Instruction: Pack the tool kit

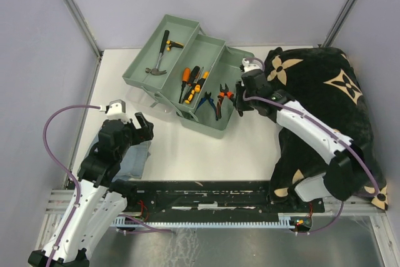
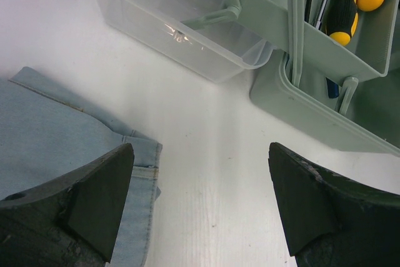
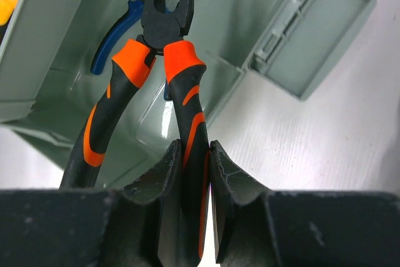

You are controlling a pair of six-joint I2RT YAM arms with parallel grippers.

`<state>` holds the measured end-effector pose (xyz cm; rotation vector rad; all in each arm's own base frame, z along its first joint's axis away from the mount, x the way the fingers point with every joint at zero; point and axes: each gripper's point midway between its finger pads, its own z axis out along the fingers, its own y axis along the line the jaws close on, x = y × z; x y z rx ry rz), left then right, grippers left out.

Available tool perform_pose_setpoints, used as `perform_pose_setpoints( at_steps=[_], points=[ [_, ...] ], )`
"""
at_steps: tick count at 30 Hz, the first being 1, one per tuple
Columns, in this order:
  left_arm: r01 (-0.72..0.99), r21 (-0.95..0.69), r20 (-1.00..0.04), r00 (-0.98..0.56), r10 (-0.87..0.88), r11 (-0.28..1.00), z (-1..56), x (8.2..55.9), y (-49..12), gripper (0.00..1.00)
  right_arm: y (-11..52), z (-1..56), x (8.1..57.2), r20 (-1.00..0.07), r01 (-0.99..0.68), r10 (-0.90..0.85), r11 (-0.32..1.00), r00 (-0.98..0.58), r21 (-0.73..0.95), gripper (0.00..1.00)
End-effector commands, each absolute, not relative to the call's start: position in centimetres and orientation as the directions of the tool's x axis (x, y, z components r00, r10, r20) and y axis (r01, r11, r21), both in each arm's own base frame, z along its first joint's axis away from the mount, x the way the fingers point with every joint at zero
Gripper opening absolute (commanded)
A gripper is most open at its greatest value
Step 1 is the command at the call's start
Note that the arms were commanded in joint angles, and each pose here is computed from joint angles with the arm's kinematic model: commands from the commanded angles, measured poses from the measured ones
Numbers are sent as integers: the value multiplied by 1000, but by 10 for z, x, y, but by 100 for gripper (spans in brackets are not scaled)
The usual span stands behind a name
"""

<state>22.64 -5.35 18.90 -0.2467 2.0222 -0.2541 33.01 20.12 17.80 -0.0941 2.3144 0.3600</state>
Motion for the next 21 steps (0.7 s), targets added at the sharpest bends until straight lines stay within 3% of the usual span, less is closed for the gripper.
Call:
perform_pose_setpoints(
  at_steps=[1, 9, 21],
  points=[
    [-47, -335, -854, -408, -324, 941, 199, 232, -59, 94, 229, 222, 373, -825, -232, 12, 957, -565, 173, 2],
    [-42, -336, -854, -408, -323, 941, 199, 232, -60, 94, 248, 203, 415, -803, -169, -73, 985, -591, 35, 2],
    [-38, -336, -853, -412, -321, 941, 198, 233, -61, 94, 267, 150, 441, -768, -78, -13, 996, -640, 49, 2]
  ],
)
